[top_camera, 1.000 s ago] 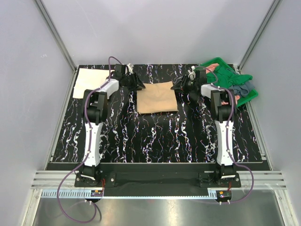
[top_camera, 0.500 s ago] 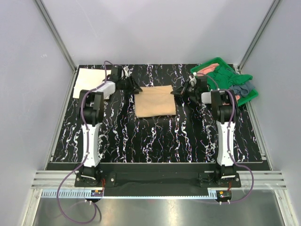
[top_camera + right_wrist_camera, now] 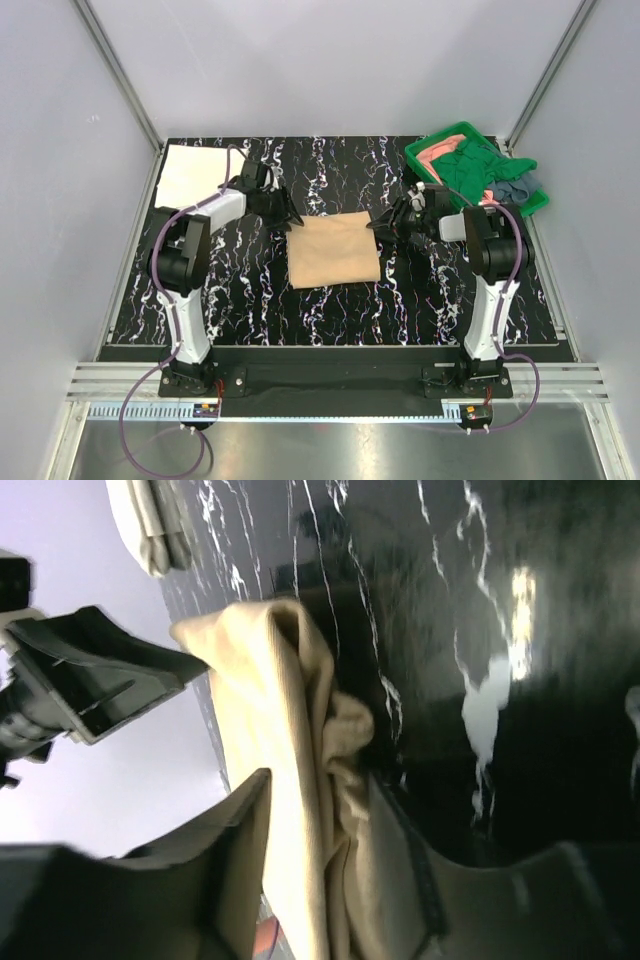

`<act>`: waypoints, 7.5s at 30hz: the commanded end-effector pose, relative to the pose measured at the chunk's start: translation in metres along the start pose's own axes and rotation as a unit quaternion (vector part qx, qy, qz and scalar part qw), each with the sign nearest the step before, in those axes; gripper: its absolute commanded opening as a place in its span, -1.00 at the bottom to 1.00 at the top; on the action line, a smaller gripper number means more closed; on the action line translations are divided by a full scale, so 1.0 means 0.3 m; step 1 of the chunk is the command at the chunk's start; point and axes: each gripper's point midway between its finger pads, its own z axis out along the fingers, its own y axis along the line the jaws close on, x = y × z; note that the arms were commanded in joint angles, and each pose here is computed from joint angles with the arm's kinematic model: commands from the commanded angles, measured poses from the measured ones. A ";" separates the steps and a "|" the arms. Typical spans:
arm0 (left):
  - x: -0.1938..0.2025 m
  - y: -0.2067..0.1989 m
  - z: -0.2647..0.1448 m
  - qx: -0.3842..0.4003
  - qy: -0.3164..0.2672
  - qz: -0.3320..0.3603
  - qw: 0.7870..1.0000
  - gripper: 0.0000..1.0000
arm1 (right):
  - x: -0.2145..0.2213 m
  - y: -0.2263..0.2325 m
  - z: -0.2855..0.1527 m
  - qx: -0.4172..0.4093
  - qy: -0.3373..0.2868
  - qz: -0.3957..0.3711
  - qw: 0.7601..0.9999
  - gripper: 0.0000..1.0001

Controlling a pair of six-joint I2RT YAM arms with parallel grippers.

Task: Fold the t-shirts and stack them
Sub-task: Fold the tshirt, then neatly place the folded tshirt to the corner

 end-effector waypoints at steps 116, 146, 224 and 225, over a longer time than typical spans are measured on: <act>0.423 -0.019 -0.224 -0.021 0.042 0.122 0.991 -0.25 | 0.009 0.174 -0.023 0.040 0.046 -0.069 0.996 -0.50; 0.433 0.101 -0.164 -0.094 0.059 0.120 0.987 -0.21 | -0.006 0.019 0.025 0.139 0.025 -0.102 0.985 0.55; 0.053 0.162 0.020 -0.071 -0.022 0.045 0.996 -0.01 | -0.025 0.455 -0.221 -0.010 -0.070 -0.186 0.980 0.38; 0.057 0.166 0.026 -0.073 -0.020 0.043 0.996 -0.03 | -0.022 0.481 -0.238 -0.016 -0.075 -0.191 0.979 0.38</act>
